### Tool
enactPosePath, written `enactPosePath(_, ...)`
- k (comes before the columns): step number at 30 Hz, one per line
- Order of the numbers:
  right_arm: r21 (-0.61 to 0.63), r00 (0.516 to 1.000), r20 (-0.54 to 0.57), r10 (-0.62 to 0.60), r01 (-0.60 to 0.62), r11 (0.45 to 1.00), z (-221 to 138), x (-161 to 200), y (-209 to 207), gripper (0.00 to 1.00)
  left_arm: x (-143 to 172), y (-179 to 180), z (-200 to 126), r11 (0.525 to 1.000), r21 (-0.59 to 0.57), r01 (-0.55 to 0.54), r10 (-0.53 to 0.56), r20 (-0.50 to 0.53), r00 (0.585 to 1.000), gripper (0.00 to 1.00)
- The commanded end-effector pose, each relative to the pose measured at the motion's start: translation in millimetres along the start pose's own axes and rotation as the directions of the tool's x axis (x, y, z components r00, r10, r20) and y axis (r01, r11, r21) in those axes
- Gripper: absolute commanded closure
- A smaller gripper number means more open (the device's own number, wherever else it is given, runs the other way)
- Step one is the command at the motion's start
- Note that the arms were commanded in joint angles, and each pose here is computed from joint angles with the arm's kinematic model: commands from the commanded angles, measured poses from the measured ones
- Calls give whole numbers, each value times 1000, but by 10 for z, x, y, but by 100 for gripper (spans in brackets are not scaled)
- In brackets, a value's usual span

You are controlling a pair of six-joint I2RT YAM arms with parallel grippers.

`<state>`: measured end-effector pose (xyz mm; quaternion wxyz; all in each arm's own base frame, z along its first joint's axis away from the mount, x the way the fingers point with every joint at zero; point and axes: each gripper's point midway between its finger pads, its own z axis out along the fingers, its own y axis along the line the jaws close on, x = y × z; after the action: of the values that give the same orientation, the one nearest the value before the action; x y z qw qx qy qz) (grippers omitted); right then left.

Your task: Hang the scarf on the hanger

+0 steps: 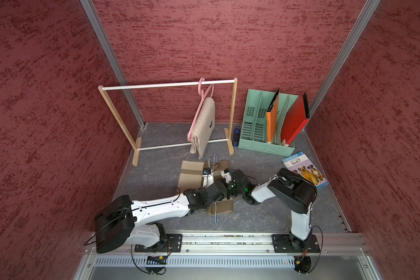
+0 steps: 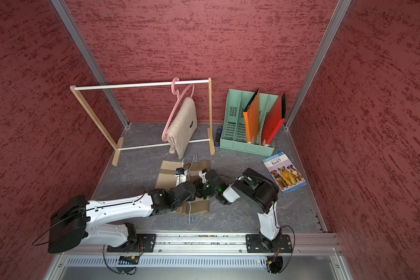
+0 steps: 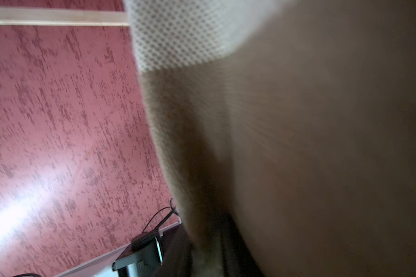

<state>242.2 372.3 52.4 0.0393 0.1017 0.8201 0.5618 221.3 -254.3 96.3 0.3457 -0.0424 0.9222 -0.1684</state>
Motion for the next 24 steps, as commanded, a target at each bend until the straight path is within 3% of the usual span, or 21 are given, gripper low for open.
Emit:
enactPosePath(1, -51, 995, 84, -58, 63, 997, -257, -155, 225, 61, 154, 35, 34, 1000, 1, -16, 16, -69, 997, 100)
enactPosePath(7, -33, 991, 105, -84, 88, 996, -499, -171, 249, 56, 128, 32, 27, 1000, 2, -16, 16, -71, 997, 100)
enactPosePath(15, -30, 968, 229, -99, 109, 994, -929, -414, 443, 46, 61, -92, -5, 996, 50, -75, 79, -67, 995, 100)
enactPosePath(19, -97, 965, 250, -75, 102, 990, -898, -526, 716, 42, 47, -115, -9, 995, 57, -77, 81, -66, 995, 100)
enactPosePath(24, -221, 963, 262, 65, -5, 975, -722, -737, 876, 40, 58, -119, -3, 995, 63, -75, 79, -68, 995, 100)
